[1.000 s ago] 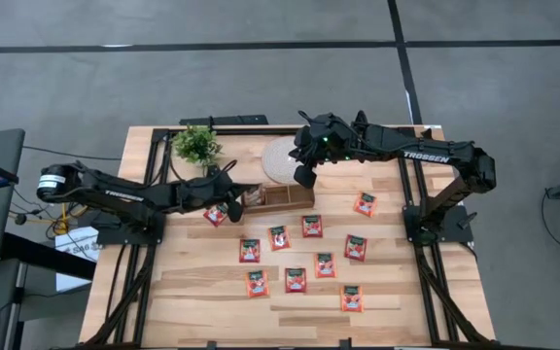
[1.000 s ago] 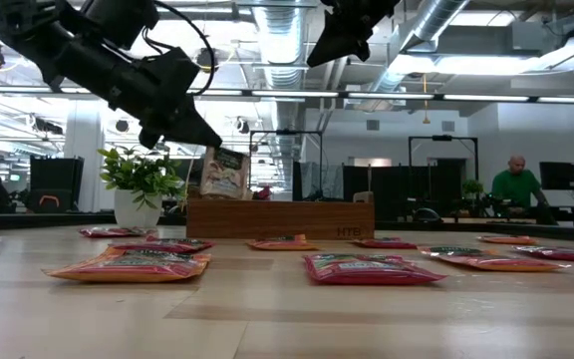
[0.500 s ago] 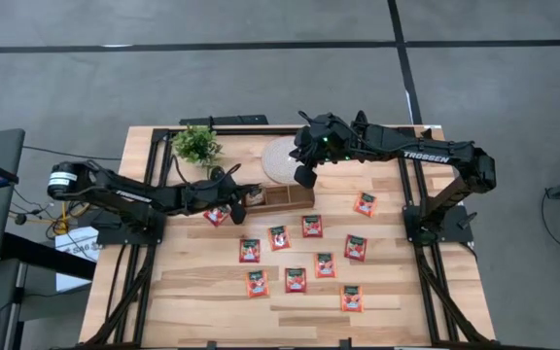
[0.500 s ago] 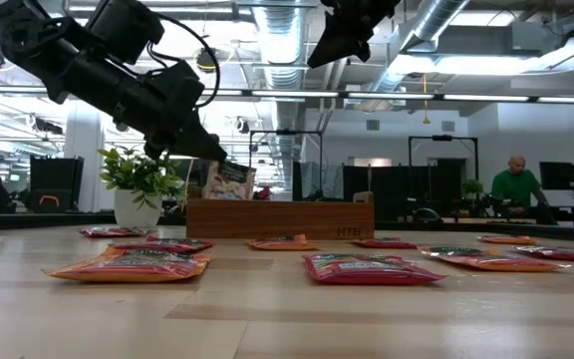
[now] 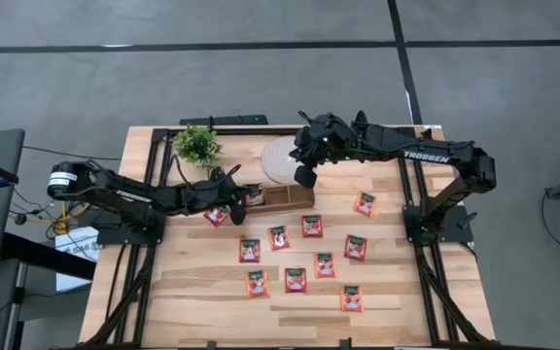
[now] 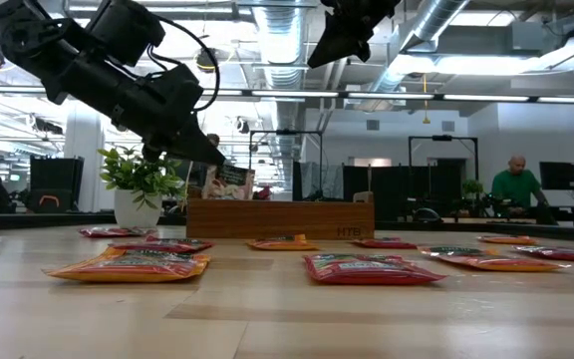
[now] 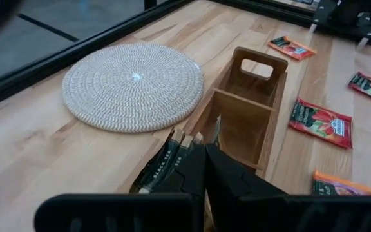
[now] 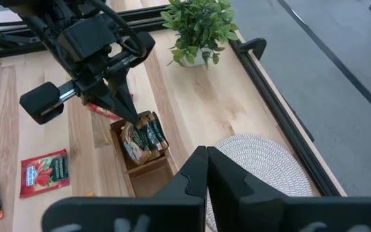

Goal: Pick & Place Tea
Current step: Put the brown tea bag into the left of the wooden organizer

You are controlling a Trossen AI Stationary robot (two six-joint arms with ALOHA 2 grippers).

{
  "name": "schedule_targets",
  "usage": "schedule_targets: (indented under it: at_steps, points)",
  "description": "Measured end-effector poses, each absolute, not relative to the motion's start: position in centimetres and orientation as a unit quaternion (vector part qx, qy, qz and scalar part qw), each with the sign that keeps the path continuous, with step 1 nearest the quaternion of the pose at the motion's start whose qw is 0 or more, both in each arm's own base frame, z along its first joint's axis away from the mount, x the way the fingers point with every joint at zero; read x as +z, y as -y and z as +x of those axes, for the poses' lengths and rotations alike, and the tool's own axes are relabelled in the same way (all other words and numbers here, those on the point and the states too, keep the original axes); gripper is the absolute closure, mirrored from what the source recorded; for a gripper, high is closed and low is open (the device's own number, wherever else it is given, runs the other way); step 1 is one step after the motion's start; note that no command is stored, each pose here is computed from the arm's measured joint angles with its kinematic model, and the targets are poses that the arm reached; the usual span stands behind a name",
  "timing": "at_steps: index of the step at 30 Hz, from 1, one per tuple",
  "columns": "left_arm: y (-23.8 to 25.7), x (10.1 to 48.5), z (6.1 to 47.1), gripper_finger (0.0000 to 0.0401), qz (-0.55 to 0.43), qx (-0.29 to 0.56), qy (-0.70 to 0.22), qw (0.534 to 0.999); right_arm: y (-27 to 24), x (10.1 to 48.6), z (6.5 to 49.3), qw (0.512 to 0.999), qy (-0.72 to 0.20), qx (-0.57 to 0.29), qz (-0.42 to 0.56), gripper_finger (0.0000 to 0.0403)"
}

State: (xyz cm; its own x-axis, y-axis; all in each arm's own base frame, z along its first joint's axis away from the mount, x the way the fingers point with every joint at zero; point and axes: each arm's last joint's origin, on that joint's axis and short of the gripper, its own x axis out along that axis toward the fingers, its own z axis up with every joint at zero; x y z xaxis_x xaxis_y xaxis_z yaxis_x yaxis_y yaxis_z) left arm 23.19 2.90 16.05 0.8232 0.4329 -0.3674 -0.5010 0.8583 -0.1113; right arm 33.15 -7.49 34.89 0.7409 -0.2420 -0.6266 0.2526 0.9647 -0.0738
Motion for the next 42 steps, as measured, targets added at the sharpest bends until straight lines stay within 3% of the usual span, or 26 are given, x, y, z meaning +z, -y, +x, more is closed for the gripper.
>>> schedule_targets:
  at_steps: [42]
  points:
    - [-2.75, 15.78, 23.14, 0.0401, -0.093, 0.222, -0.189, 0.952, 7.49, 34.89, 33.15, 0.933, -0.335, -0.132, 0.007, 0.0403]
